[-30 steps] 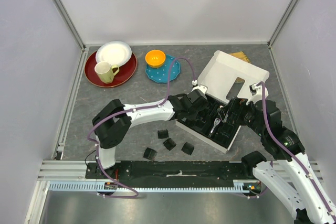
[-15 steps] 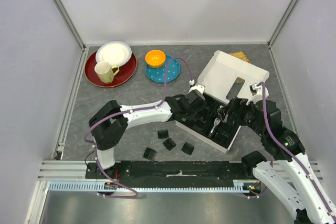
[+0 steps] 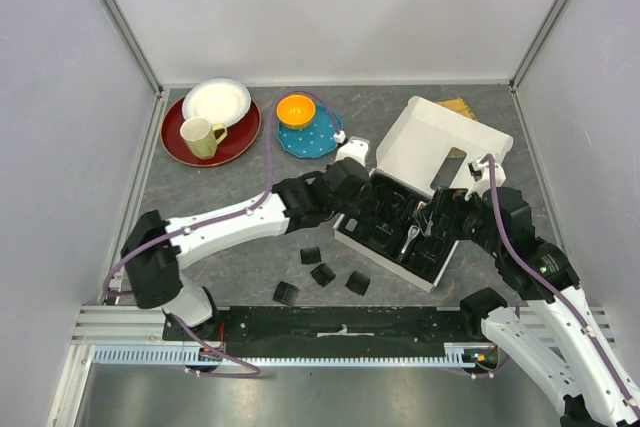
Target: Sort the hair-cutting tools
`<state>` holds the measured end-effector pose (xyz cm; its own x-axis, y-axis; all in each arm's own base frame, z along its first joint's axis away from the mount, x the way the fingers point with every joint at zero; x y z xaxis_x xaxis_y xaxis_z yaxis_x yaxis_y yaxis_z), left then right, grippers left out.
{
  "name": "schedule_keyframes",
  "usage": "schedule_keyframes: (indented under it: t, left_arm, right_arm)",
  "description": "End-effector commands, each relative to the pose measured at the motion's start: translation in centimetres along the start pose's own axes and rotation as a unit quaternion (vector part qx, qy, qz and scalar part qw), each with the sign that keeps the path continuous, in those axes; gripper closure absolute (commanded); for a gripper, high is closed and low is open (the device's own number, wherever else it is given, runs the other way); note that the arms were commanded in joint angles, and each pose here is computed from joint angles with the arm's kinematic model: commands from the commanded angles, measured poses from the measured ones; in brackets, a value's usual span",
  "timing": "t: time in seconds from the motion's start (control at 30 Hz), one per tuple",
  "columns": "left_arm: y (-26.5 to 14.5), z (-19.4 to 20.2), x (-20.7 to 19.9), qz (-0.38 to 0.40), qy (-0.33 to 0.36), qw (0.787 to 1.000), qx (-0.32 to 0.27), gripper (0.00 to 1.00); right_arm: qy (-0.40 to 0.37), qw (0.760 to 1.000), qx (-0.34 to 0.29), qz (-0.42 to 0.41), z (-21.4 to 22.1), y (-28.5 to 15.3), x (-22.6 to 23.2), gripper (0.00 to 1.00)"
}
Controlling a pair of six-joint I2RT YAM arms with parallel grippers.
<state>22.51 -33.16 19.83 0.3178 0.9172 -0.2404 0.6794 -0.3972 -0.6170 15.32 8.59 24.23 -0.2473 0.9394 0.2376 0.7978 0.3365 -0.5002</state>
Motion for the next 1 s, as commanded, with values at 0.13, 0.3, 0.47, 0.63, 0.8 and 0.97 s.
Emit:
schedule_keyframes:
  t: [0.13, 0.3, 0.47, 0.63, 0.8, 0.97]
  left_arm:
    - [-5.0, 1.4, 5.6, -0.038, -0.089, 0.995, -0.009, 0.59]
    - [-6.2, 4.1, 8.5, -0.050, -0.120, 0.991, 0.008, 0.48]
    - [-7.4, 5.0, 11.0, -0.071, -0.146, 0.987, 0.008, 0.40]
    - [-6.8, 3.8, 14.9, -0.075, -0.212, 0.974, 0.033, 0.35]
    - [-6.4, 2.1, 17.3, -0.088, -0.244, 0.966, 0.018, 0.34]
    - [-6.0, 2.0, 19.1, -0.106, -0.263, 0.958, 0.026, 0.30]
  right_arm:
    - [-0.024, 0.994, 0.017, -0.108, -0.5, 1.0, 2.8, 0.02]
    - [-0.017, 0.992, 0.027, -0.121, 0.2, 2.2, 3.4, 0.02]
    - [-0.022, 0.989, 0.046, -0.142, 1.1, 3.4, 5.0, 0.02]
    - [-0.107, 0.952, 0.030, -0.286, 1.1, 2.8, 10.7, 0.02]
    - [-0.205, 0.924, 0.030, -0.322, 2.6, 2.9, 16.0, 0.02]
    - [-0.324, 0.897, 0.064, -0.294, 7.1, 4.6, 21.3, 0.02]
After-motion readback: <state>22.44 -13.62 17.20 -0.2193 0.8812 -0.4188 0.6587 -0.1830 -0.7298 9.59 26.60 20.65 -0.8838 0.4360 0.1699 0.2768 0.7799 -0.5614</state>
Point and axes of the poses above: each gripper's point midway between its finger pads, its own y axis out along the fingers, its own x axis along the line the jaws close on, z = x × y, the point moved 5 cm from there along -y, back along the fingers, and after that the axes turned 9 degrees about -y, right-handed, at the moved point
